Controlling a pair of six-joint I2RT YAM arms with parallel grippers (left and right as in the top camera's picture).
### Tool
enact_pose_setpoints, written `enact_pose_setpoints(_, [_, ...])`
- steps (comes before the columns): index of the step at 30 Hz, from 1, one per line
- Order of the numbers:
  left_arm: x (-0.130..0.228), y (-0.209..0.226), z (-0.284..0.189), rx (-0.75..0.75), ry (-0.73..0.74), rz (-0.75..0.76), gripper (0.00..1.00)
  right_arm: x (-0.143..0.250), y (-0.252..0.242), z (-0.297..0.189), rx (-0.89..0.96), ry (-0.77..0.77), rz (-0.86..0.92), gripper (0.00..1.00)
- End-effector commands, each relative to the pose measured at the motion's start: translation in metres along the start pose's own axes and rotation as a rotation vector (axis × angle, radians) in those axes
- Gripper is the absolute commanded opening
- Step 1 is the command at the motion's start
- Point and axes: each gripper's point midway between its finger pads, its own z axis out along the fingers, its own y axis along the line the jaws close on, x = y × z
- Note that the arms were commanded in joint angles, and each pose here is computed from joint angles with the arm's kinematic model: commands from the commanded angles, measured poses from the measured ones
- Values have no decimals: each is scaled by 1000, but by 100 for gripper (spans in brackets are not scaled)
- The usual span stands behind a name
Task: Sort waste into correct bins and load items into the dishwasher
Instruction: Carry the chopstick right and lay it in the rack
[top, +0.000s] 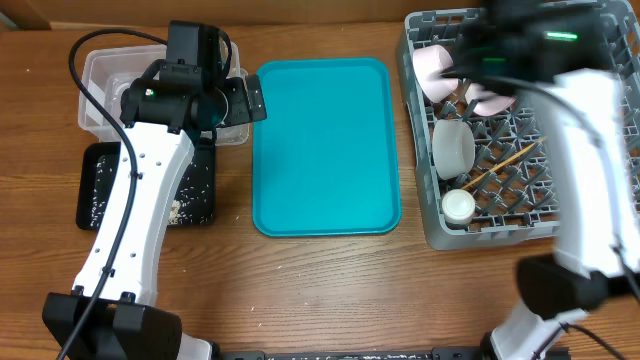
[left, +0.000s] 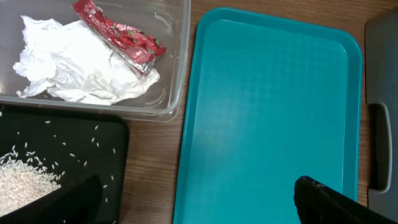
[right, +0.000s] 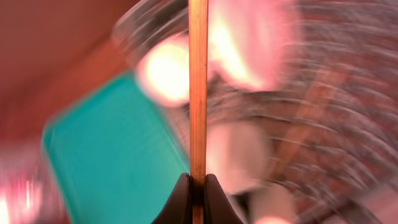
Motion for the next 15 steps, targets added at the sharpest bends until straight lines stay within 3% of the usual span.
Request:
enact_pose_setpoints(1, [-2,2,2,-10,-3,-4,100,-12,-57,31,195,21,355,4])
enact_pose_setpoints(13, [-2,2,2,-10,-3,-4,100,47,-108,138,383,238,379,4])
enact_pose_setpoints(15, [-2,2,2,-10,-3,-4,100,55,-112,146,399,253,375,15])
